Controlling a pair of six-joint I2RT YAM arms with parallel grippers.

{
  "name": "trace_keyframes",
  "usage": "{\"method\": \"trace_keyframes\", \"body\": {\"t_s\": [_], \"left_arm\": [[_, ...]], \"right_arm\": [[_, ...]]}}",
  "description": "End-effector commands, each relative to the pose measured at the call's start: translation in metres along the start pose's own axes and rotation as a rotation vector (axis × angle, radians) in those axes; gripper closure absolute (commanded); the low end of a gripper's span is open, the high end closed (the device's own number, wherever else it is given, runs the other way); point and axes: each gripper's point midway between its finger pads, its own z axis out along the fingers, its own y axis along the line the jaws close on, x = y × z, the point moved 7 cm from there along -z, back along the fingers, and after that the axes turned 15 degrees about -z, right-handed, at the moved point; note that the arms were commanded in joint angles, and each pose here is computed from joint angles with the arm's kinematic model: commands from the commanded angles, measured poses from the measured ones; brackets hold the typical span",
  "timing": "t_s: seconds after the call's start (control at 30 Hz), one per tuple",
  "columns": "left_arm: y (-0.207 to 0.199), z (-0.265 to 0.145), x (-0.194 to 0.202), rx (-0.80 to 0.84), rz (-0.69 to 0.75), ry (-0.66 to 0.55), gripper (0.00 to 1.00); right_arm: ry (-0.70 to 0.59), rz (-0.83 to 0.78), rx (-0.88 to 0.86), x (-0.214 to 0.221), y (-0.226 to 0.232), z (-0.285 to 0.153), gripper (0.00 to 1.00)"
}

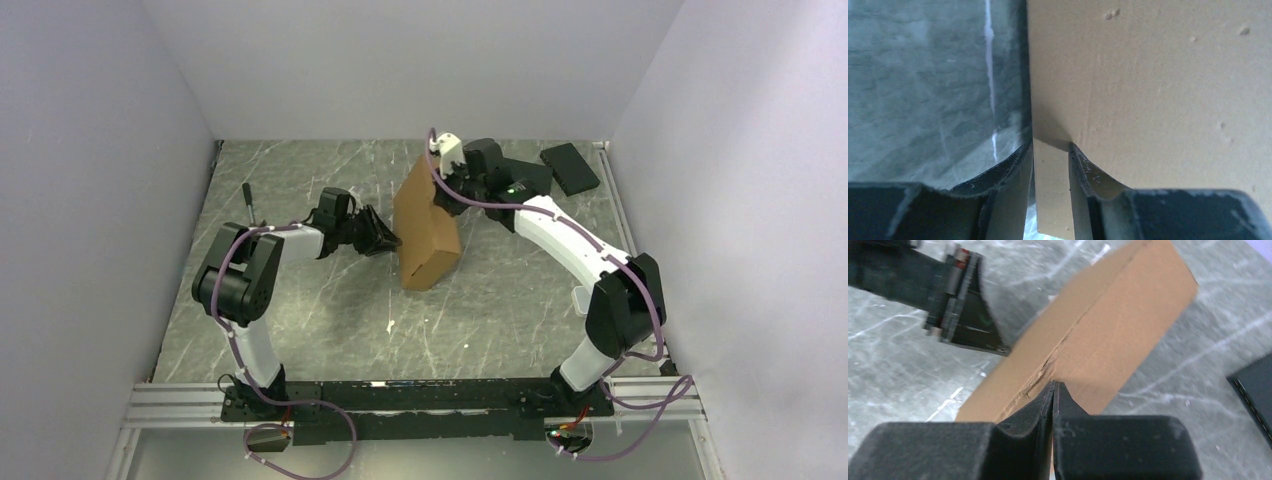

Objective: Fold the paper box

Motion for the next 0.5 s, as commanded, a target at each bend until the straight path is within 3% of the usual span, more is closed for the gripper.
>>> {"method": "trace_keyframes", "body": {"t_s": [0.0,0.27,0.47], "left_arm": [[-0.018,-0.002,-0.004,0.089,0.052,-0.044,0.63],[-0.007,-0.017,-0.005,0.088,0.028,-0.065,0.62],[-0.005,-0.032,-0.008,0.091,0.026,-0.079,0.6]], "right_arm": [[0.111,-0.016,-0.201,0.015,0.055,0.013,0.95],[0.129,-0.06,-0.232,0.011,0.074,0.022,0.95],[0.069,-0.066,-0.28,-0.001,0.078,0.014,0.92]]}}
